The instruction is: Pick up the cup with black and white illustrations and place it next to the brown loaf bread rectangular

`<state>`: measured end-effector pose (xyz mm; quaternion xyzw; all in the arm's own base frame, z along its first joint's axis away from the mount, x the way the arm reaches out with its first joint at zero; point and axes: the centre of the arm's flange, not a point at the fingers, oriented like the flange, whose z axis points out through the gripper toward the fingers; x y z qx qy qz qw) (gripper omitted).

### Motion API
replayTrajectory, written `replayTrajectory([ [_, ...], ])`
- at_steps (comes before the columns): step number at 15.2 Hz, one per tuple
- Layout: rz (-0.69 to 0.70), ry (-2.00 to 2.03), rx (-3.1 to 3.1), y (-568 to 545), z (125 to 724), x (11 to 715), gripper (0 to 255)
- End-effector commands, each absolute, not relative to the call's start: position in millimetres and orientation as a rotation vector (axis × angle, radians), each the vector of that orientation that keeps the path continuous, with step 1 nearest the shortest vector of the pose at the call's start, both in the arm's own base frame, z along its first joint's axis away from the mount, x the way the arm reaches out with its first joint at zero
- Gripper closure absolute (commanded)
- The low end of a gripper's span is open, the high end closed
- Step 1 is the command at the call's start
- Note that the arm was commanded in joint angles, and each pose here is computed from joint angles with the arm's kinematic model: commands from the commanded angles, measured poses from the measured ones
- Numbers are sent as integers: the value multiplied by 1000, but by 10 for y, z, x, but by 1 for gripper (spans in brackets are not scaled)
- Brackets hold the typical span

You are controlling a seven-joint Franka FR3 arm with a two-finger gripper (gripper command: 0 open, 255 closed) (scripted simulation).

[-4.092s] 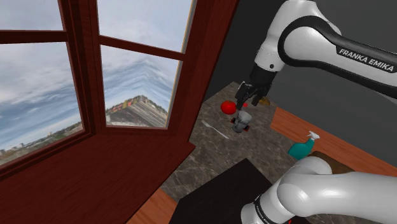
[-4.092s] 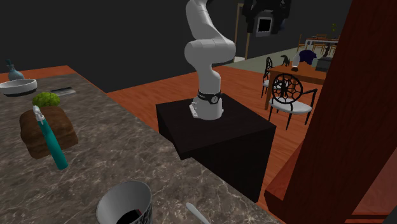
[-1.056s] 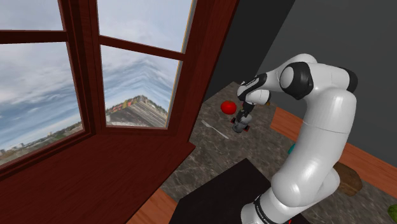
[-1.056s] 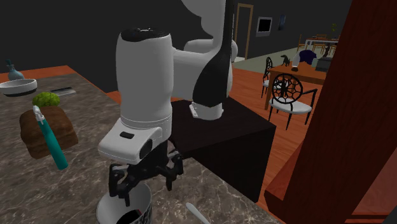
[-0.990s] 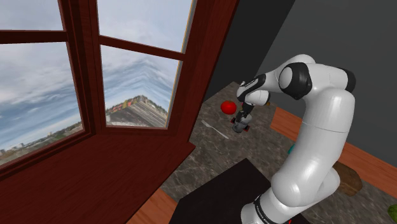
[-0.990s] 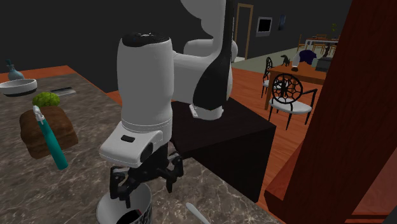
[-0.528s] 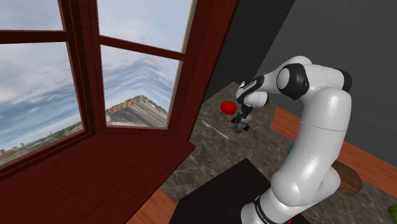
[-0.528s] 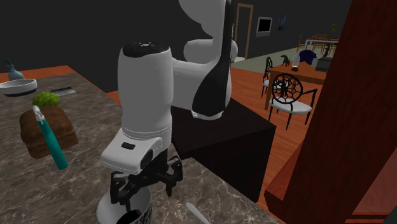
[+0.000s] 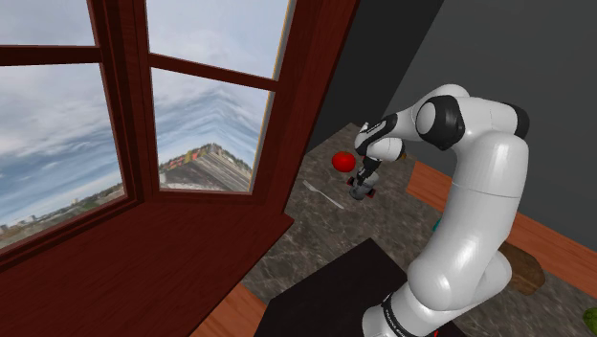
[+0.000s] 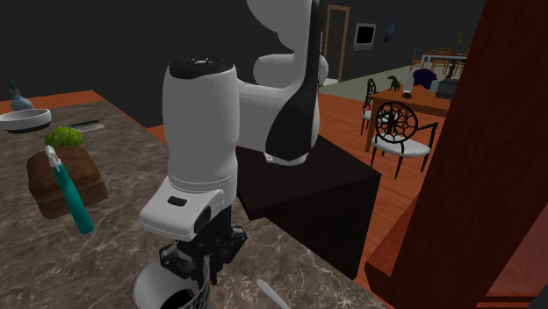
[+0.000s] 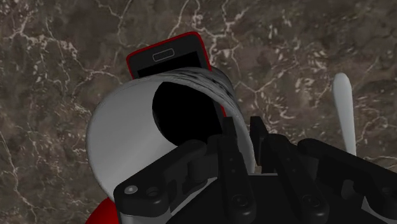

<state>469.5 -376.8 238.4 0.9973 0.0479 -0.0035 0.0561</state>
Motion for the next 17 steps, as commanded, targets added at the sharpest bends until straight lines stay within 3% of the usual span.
replayTrajectory([
  [1, -11, 145, 3026, -3770, 2383, 4693, 255],
  [17, -11, 145, 3026, -3769, 3016, 4692, 255],
])
